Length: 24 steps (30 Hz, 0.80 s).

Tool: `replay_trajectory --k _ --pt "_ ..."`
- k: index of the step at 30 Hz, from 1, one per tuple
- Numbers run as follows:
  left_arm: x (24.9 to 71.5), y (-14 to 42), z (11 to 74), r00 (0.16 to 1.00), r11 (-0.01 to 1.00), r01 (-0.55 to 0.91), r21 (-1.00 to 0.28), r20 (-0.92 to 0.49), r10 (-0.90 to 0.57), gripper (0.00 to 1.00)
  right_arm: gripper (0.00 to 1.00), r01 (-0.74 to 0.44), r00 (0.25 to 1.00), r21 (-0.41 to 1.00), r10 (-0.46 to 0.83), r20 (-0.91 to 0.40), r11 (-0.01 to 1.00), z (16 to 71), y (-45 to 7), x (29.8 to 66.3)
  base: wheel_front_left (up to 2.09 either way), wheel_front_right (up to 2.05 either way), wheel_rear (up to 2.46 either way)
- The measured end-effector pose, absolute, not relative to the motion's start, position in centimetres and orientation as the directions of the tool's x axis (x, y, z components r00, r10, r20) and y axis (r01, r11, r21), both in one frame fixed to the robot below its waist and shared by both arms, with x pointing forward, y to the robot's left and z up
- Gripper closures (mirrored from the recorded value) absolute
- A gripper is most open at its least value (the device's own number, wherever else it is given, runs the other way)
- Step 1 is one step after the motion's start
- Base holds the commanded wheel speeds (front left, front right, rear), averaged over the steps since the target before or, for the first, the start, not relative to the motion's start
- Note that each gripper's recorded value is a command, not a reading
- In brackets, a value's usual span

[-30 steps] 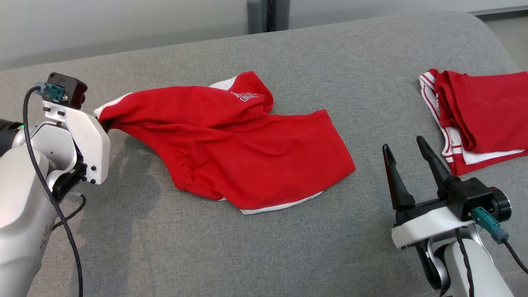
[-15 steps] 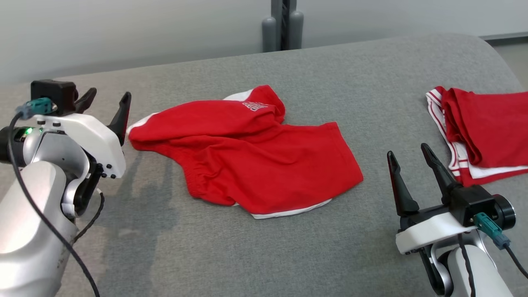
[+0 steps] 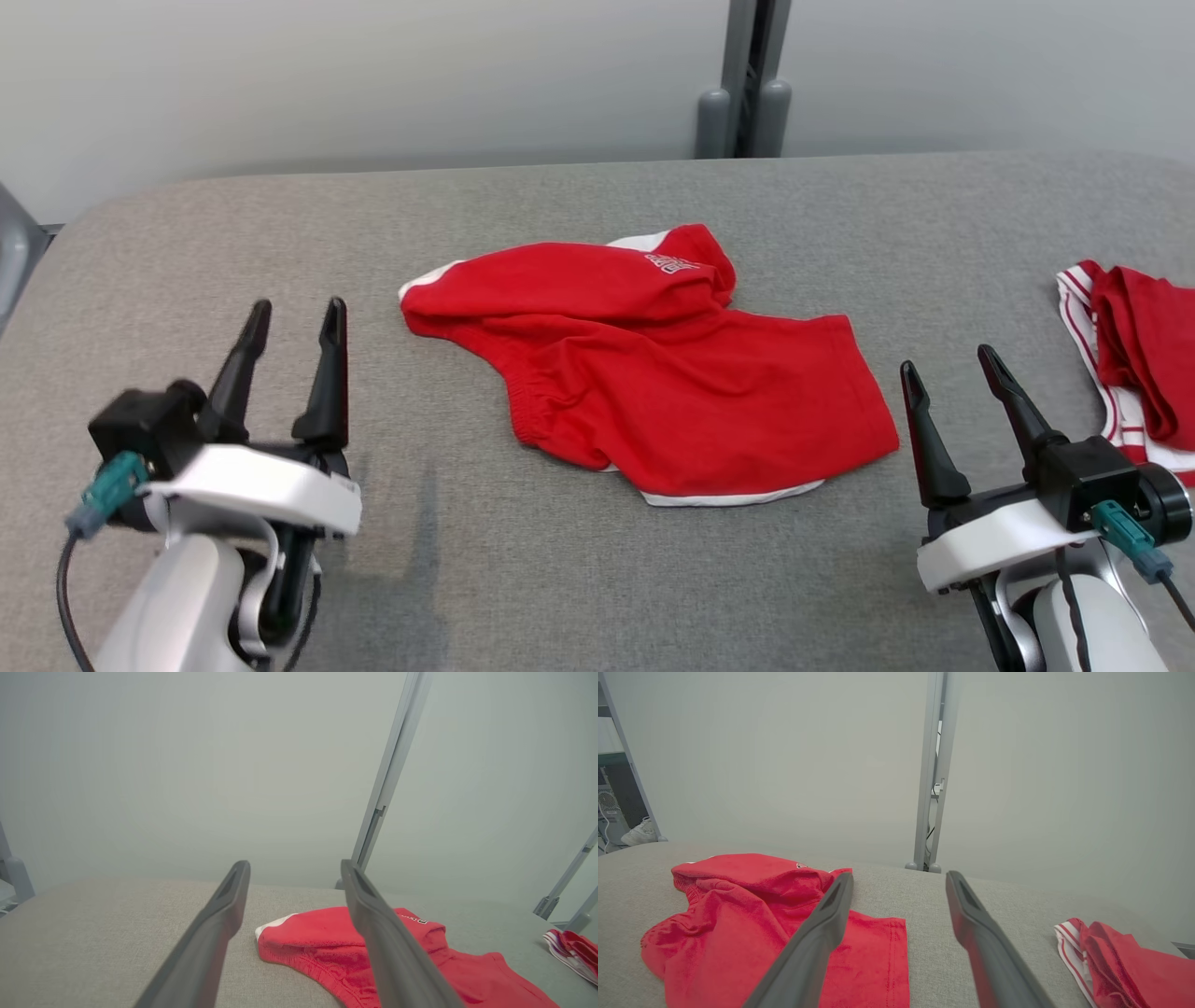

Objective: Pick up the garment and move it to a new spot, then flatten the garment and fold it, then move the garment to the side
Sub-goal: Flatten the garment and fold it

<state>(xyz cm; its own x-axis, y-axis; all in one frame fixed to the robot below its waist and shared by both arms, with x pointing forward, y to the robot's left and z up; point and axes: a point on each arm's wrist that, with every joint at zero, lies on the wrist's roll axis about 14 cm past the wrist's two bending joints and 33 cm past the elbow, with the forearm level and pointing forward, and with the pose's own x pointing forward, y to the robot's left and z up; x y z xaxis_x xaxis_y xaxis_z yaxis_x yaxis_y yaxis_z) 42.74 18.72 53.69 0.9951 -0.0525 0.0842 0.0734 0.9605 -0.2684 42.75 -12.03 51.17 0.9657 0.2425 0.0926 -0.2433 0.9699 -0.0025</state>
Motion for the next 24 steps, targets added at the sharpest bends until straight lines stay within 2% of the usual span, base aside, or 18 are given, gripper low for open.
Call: replay_trajectory --k 9,10,12,14,24 --pt "38.9 18.5 51.0 0.999 0.931 0.012 -0.365 0.047 0.006 0.0 0.0 -0.285 0.955 -0.004 0.284 0.087 0.959 51.0 -10.6 42.9 0.0 0.0 0.0" --pt "38.7 18.5 51.0 0.999 0.929 0.007 -0.371 0.048 0.011 0.0 0.0 -0.286 0.955 0.015 0.284 0.086 0.958 50.9 -10.4 42.9 0.0 0.0 0.0" --pt "38.7 18.6 50.9 0.998 0.926 -0.001 -0.378 0.052 0.023 0.0 0.0 -0.246 0.968 0.164 0.233 0.094 0.955 50.8 -11.1 43.4 0.0 0.0 0.0" --pt "38.7 18.4 50.7 0.998 0.925 -0.003 -0.38 0.05 0.024 0.0 0.0 -0.23 0.972 0.236 0.212 0.1 0.944 51.0 -11.3 44.4 0.0 0.0 0.0" --pt "38.3 19.4 48.6 0.998 0.927 -0.056 -0.372 -0.001 0.06 0.0 0.0 -0.297 0.952 0.236 0.306 -0.004 0.925 50.3 -8.9 51.3 0.0 0.0 0.0"
